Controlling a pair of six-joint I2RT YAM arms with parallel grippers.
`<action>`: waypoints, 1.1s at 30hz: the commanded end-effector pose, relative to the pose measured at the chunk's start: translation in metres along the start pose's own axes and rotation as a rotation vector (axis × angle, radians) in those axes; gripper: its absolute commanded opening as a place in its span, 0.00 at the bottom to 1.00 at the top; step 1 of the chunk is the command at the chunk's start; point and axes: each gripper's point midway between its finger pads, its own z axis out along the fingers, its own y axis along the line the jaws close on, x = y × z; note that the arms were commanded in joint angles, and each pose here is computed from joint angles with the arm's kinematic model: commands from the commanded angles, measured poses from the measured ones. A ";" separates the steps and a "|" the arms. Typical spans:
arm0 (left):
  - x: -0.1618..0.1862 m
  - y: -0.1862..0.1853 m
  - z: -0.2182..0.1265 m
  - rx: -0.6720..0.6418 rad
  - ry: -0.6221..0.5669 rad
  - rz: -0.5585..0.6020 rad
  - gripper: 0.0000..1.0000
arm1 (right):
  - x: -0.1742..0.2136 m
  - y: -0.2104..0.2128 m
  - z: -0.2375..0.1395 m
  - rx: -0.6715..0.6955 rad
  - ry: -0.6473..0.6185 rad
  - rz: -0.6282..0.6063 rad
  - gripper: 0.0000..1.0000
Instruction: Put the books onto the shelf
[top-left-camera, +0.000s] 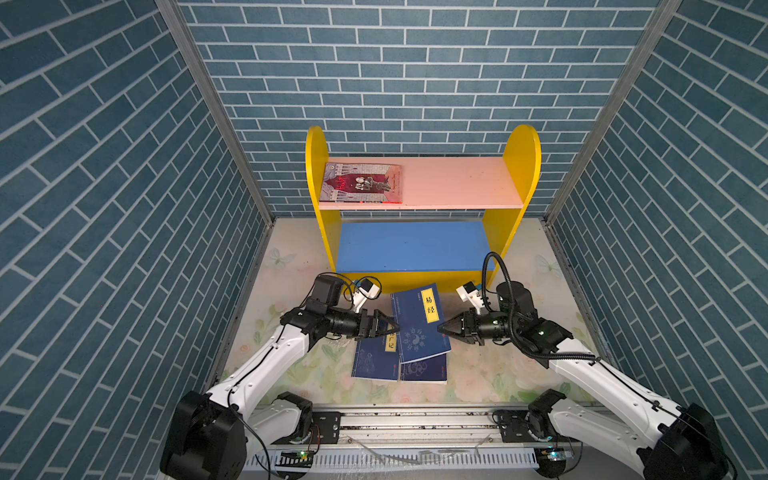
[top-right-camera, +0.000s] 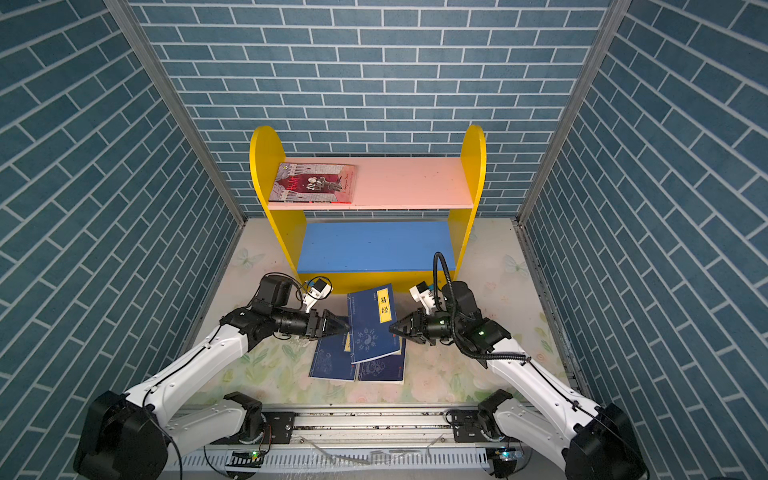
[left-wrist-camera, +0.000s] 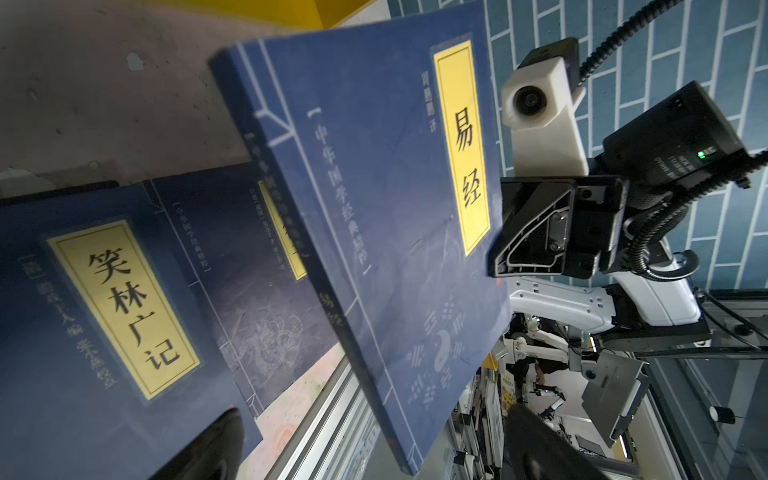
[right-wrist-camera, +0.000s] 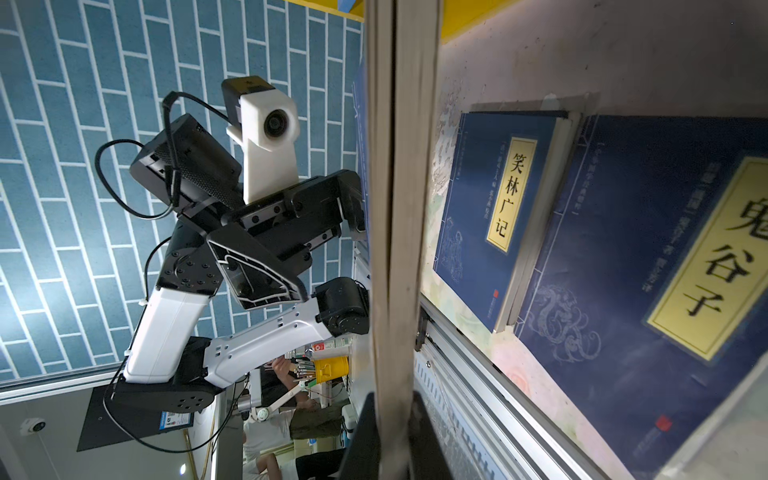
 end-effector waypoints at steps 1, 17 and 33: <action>-0.013 -0.007 0.001 0.045 -0.024 0.015 0.98 | -0.012 0.043 -0.005 -0.125 -0.017 -0.115 0.00; -0.031 -0.033 -0.002 0.149 -0.054 -0.001 0.64 | -0.024 0.052 0.006 -0.193 0.006 -0.118 0.00; -0.042 -0.054 -0.009 0.168 -0.059 0.010 0.00 | -0.039 0.047 0.016 -0.165 -0.002 -0.105 0.46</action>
